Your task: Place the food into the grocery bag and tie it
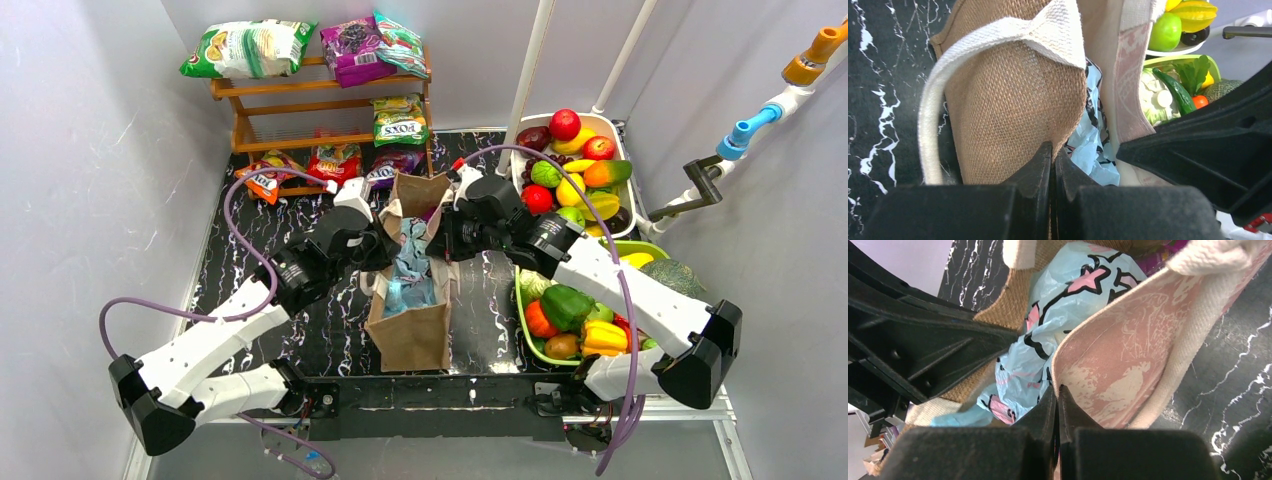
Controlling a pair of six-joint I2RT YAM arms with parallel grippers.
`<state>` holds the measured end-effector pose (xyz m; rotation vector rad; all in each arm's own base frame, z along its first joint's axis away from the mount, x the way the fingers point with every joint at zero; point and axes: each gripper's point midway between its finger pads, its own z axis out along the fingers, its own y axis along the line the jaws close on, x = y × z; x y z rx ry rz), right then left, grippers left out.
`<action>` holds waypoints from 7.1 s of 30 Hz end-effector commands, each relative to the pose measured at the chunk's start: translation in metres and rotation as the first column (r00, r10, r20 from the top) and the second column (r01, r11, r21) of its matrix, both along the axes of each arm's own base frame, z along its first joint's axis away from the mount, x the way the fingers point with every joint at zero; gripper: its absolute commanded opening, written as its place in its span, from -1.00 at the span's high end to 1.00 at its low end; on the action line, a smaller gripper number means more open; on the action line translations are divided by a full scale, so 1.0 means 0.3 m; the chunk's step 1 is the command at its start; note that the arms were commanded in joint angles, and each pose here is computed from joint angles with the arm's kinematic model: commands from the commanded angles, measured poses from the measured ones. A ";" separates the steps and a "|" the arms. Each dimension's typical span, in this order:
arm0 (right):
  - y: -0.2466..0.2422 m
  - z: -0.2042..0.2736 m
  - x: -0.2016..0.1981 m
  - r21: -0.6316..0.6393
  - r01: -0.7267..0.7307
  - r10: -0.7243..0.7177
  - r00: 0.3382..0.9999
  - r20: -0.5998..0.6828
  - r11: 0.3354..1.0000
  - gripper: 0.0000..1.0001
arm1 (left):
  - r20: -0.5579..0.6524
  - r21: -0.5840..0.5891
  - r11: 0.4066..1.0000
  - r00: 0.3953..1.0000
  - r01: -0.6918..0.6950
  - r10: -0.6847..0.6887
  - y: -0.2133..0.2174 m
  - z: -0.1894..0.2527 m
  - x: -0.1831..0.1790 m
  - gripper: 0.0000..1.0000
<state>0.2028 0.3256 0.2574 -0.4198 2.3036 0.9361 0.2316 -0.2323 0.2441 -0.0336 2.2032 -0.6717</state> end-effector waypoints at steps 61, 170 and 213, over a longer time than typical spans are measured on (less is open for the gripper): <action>1.067 0.442 0.033 0.379 -0.595 0.229 0.702 0.674 0.709 0.97 | 0.505 0.162 0.595 0.584 -0.787 0.636 1.158 0.265 -0.406 0.36; -0.356 0.018 -0.172 0.091 0.170 -0.191 0.915 0.356 0.981 -0.76 | 0.515 0.327 0.848 0.831 -0.416 0.209 0.789 0.020 -0.229 -0.96; -0.353 -0.051 -0.181 0.087 0.231 -0.246 0.937 0.249 0.969 -0.76 | 0.509 0.341 0.846 0.837 -0.409 0.200 0.782 0.013 -0.224 -0.97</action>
